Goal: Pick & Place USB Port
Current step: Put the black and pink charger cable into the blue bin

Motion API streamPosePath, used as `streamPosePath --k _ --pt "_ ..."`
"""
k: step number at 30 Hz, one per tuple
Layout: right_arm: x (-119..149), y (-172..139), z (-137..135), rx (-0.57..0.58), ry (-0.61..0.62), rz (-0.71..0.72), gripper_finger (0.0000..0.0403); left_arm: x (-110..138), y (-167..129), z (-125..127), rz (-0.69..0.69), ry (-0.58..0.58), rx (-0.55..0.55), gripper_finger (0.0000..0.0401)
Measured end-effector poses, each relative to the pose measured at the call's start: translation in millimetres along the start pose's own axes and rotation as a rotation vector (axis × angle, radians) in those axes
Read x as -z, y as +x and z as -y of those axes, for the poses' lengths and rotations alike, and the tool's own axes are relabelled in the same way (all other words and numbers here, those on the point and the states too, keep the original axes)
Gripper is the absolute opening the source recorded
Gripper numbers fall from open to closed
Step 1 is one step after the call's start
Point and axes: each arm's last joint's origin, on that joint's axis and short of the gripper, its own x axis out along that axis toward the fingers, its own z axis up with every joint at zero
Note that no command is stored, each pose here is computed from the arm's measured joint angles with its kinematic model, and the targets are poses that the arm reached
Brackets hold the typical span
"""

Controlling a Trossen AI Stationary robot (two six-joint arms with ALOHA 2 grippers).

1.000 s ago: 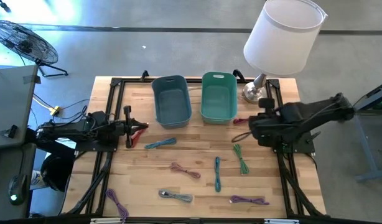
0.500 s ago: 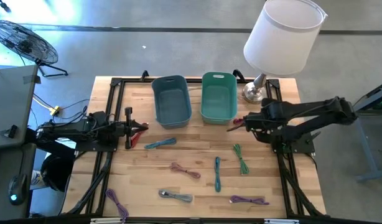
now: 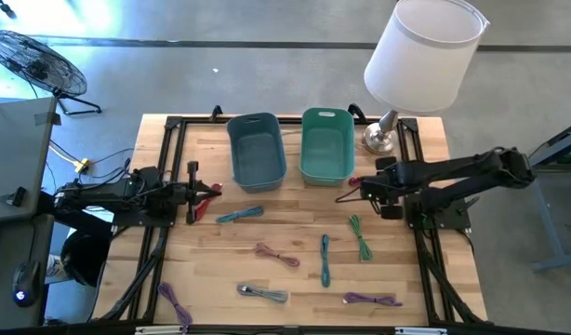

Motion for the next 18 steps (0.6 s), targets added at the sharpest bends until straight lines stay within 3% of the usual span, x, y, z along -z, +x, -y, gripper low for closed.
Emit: streamPosePath --k 8,18 --pt "-3.3 8.6 14.9 0.002 0.102 0.036 0.0196 -1.6 -0.2 1.7 0.041 0.002 0.068 0.0" --pt "-9.8 23.5 27.4 -0.068 0.109 0.001 0.0202 -1.5 -0.2 1.7 0.038 0.004 0.065 0.0"
